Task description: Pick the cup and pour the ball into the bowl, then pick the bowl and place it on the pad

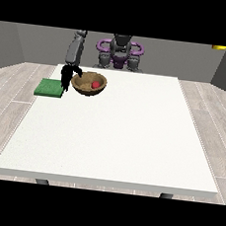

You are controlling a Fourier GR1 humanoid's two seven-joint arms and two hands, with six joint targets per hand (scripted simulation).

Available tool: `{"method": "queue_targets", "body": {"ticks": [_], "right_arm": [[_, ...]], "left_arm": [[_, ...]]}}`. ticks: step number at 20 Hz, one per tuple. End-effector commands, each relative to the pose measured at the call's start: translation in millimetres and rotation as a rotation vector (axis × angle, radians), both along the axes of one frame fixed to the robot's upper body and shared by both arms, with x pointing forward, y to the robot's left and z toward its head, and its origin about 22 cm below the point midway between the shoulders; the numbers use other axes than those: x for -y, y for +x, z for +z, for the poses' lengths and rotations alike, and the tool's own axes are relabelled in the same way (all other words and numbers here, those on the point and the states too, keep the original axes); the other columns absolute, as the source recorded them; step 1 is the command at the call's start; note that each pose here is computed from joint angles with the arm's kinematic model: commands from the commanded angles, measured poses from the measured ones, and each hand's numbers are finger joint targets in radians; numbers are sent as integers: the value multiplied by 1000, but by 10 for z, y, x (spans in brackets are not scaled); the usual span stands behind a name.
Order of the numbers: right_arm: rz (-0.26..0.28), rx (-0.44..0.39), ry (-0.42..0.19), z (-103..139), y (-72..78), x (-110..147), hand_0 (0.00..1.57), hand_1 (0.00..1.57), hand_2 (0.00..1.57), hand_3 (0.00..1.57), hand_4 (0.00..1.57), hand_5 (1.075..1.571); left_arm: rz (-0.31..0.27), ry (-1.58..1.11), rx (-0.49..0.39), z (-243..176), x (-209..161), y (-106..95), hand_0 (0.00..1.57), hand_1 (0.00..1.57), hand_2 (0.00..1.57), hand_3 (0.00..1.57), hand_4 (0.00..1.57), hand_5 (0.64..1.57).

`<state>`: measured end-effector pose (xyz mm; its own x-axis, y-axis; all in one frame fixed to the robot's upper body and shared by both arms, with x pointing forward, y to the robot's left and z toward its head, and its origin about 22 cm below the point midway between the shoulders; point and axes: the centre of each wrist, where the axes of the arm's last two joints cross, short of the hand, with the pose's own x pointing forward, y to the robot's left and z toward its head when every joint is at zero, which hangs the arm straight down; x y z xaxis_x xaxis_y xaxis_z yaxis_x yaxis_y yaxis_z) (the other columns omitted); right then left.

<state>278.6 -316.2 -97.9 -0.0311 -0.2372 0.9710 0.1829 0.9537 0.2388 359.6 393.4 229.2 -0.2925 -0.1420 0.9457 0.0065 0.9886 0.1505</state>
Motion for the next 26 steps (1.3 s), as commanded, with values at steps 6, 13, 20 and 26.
{"method": "queue_targets", "body": {"ticks": [6,13,20,26], "right_arm": [[-7,-38,11,-28,138,-272,0,0,0,0,444,1547],[-101,-188,-30,-48,163,-253,0,0,0,0,615,1568],[-222,-310,-256,-242,-320,247,1571,1571,1571,1566,903,1495],[-262,-299,-364,87,-96,346,1571,1571,1571,1242,1001,1546]], "left_arm": [[-16,8,34,99,-100,-84,0,0,0,0,1024,1536],[19,0,32,100,-306,-184,0,0,0,0,1023,1540],[-15,-20,87,308,-284,-203,0,0,0,0,1071,1523],[-9,-31,85,276,-297,-175,0,0,0,0,1170,1531]]}}
